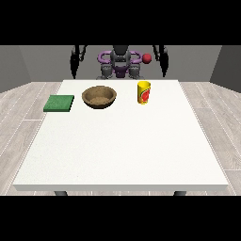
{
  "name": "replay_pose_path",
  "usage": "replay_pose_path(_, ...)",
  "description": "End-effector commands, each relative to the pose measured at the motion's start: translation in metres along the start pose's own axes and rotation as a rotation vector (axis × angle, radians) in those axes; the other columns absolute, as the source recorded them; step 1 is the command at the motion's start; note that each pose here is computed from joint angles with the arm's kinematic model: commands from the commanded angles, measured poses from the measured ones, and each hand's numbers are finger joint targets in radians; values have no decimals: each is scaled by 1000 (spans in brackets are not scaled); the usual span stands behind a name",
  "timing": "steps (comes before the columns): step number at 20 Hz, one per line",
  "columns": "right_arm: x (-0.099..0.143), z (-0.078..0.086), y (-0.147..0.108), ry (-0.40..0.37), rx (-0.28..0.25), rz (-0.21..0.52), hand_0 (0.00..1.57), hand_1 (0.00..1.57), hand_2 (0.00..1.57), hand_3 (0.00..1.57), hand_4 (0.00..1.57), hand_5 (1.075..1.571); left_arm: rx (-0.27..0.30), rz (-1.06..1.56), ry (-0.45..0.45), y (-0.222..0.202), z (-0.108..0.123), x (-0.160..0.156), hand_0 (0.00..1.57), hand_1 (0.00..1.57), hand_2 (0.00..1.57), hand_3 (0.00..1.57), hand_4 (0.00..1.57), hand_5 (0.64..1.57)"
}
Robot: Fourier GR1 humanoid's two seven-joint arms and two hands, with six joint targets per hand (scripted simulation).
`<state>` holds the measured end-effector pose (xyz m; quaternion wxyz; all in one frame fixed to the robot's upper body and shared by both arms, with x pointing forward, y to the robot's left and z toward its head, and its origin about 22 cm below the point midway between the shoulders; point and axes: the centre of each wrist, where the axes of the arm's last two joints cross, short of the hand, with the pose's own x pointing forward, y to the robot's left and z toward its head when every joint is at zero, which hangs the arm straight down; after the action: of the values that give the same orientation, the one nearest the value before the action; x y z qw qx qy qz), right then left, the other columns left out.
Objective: Pick the cup and pour the ball into the bowl, then pick the bowl and place it on the pad
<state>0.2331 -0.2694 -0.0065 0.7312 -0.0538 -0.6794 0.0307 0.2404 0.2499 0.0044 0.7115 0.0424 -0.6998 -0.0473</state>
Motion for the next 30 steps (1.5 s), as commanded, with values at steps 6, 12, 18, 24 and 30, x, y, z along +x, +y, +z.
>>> replay_pose_path(6, 39, -4, -11, -65, 12, 27, 0, 0, 0, 0, 583, 1570, -3, -32, -38, 13, -3, 35, 0, 0, 0, 0, 0, 1562)
replay_pose_path(12, 29, 49, 12, 130, 39, -251, 0, 0, 0, 0, 526, 1569, 28, 247, 133, -5, 39, 31, 0, 0, 0, 0, 0, 1555)
replay_pose_path(18, 58, 66, 3, -33, 22, -234, 0, 0, 0, 0, 504, 1570, 16, 214, -12, -15, 56, 65, 0, 0, 0, 0, 0, 1551)
replay_pose_path(24, 60, 54, -2, -168, 39, -266, 0, 0, 0, 0, 432, 1571, 36, 188, -141, -51, 41, 34, 0, 0, 0, 0, 0, 1537)
replay_pose_path(30, 17, 38, -22, -267, 31, -247, 0, 0, 0, 0, 346, 1571, 39, 140, -283, -53, 24, 9, 0, 0, 0, 0, 0, 1504)
